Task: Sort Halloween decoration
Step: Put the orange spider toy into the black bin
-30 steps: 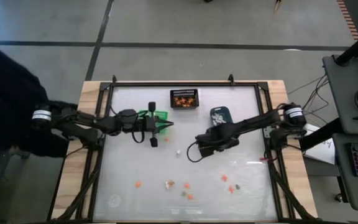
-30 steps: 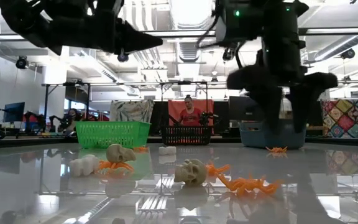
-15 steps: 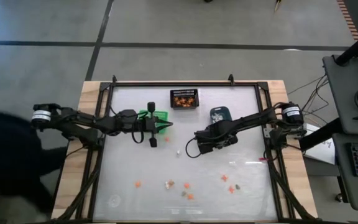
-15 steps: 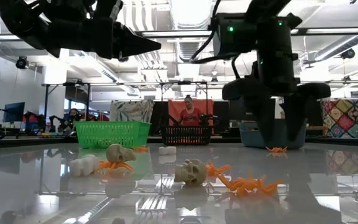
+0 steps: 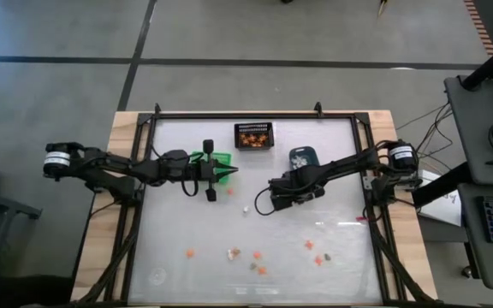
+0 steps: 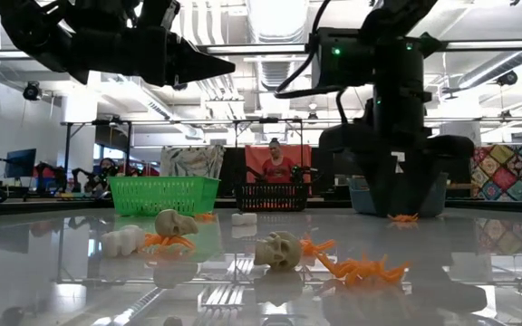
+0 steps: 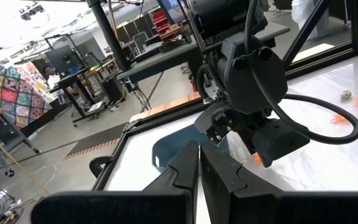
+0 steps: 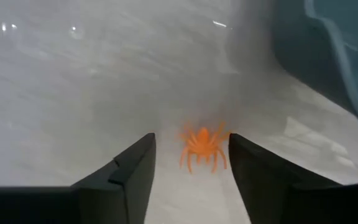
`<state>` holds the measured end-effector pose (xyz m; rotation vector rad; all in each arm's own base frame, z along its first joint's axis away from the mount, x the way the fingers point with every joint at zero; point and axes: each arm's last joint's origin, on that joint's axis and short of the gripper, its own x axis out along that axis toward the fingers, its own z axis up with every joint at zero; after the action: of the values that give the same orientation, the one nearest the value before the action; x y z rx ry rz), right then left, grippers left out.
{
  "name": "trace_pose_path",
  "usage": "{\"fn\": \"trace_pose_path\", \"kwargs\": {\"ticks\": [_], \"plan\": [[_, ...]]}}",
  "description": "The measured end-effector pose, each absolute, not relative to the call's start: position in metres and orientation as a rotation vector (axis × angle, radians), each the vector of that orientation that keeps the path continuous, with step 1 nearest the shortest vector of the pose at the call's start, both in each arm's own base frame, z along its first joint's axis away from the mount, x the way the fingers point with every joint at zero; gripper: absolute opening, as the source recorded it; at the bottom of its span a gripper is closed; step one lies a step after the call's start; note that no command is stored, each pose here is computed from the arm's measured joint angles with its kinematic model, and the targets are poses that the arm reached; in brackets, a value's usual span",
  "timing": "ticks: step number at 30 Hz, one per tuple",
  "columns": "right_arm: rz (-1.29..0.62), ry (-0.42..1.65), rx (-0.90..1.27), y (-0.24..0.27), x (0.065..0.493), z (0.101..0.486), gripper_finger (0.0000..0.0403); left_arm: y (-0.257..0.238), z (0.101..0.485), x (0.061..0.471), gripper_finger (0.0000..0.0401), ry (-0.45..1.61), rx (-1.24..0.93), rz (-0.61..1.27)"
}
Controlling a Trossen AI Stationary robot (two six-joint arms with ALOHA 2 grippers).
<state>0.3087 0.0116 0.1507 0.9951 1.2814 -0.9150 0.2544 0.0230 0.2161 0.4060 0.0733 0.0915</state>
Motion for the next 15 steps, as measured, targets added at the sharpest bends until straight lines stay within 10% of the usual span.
{"fn": "trace_pose_path", "kwargs": {"ticks": [15], "plan": [[-0.892, 1.277, 0.982, 0.0104, 0.3100, 0.1508, 0.0081, 0.0231, 0.2157, 0.2545, 0.0000, 0.077, 0.405, 0.091]]}}
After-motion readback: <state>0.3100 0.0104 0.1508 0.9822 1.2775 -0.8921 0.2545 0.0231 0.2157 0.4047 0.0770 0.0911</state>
